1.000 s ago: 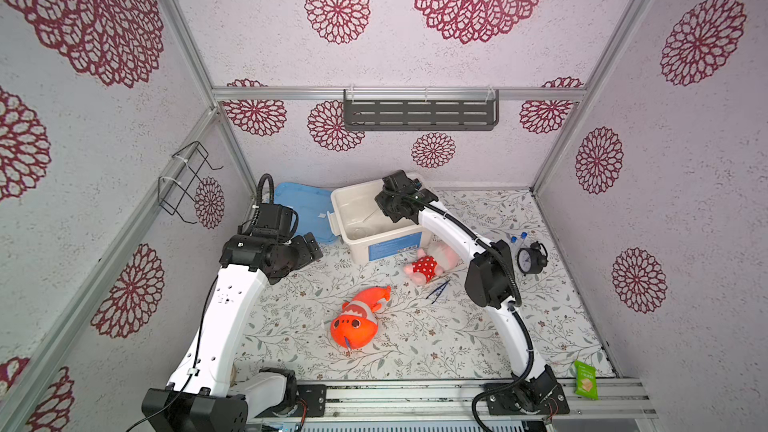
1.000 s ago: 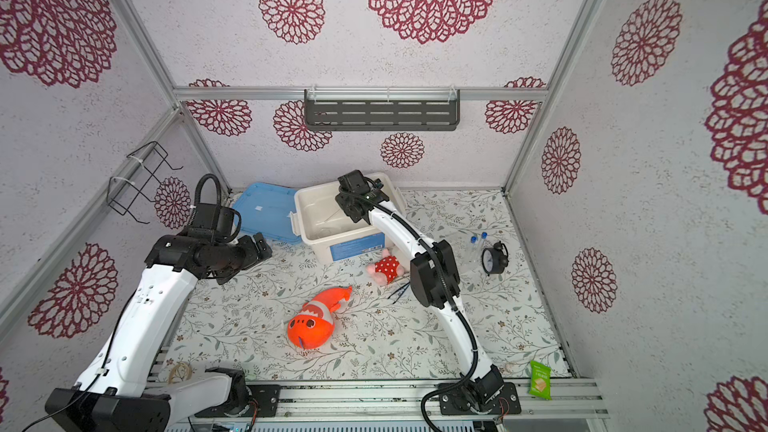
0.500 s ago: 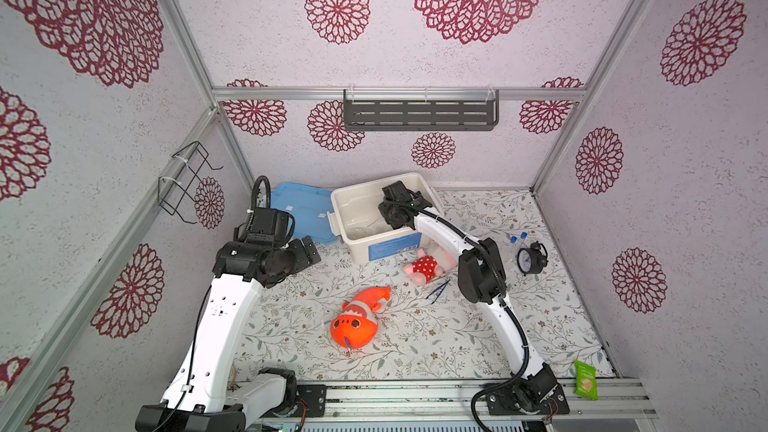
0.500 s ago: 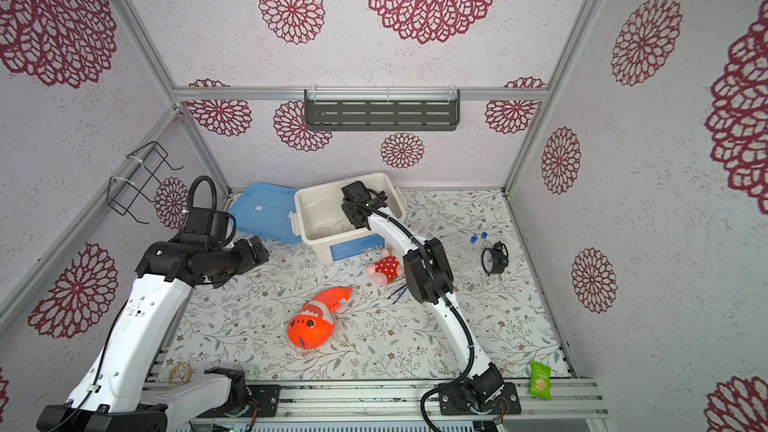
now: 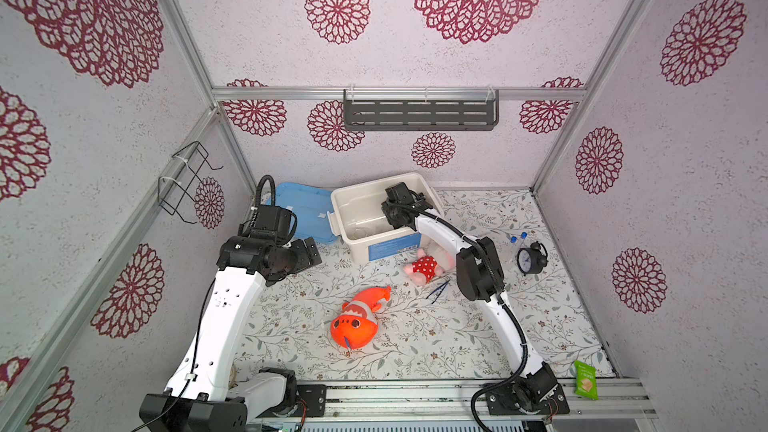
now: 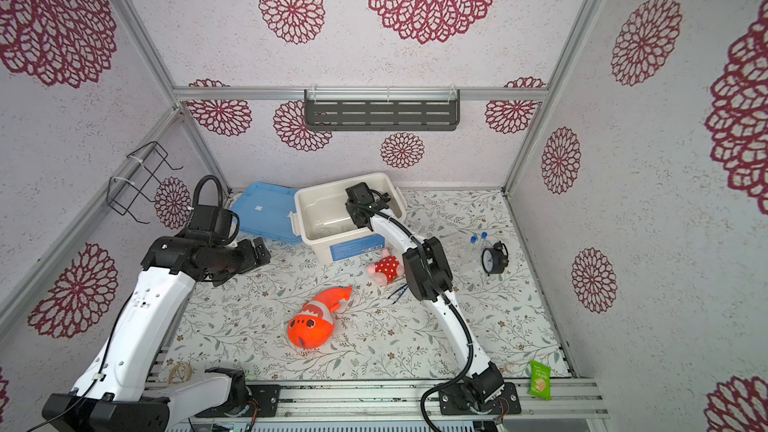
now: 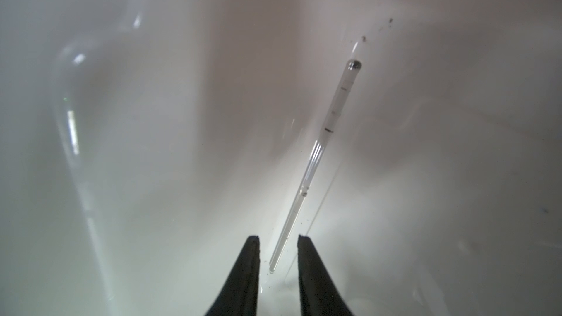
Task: Organize the chemistry lab equipment
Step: 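Open the right gripper to drop the rod into the bin, then reach the left gripper to the blue tweezers while the right withdraws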
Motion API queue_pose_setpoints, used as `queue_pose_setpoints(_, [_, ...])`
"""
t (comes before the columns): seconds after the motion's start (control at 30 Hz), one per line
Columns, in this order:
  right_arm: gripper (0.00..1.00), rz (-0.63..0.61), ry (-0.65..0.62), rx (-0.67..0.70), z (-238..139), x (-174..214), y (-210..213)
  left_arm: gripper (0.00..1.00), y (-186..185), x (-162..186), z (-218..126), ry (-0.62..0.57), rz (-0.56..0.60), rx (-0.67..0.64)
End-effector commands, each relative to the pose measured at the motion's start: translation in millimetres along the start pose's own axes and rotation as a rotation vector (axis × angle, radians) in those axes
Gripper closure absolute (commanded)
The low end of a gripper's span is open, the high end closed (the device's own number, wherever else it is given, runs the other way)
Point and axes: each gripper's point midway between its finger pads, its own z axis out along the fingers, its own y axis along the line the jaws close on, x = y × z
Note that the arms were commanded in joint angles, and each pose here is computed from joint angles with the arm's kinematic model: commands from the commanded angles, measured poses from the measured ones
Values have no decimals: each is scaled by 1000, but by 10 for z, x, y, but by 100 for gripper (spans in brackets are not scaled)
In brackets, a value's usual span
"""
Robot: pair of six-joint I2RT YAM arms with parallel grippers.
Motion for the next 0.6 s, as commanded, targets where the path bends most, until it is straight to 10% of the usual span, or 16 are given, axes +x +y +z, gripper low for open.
queue_pose_setpoints(0.0, [69,3,-20,-52,-96,-112,209,3,5,-56,-67,-18,23,-4])
queue_pose_setpoints(0.57, [61,-345,-126,-280,-1940,-418,1006,3,-748,-185,-200,-150,151,342])
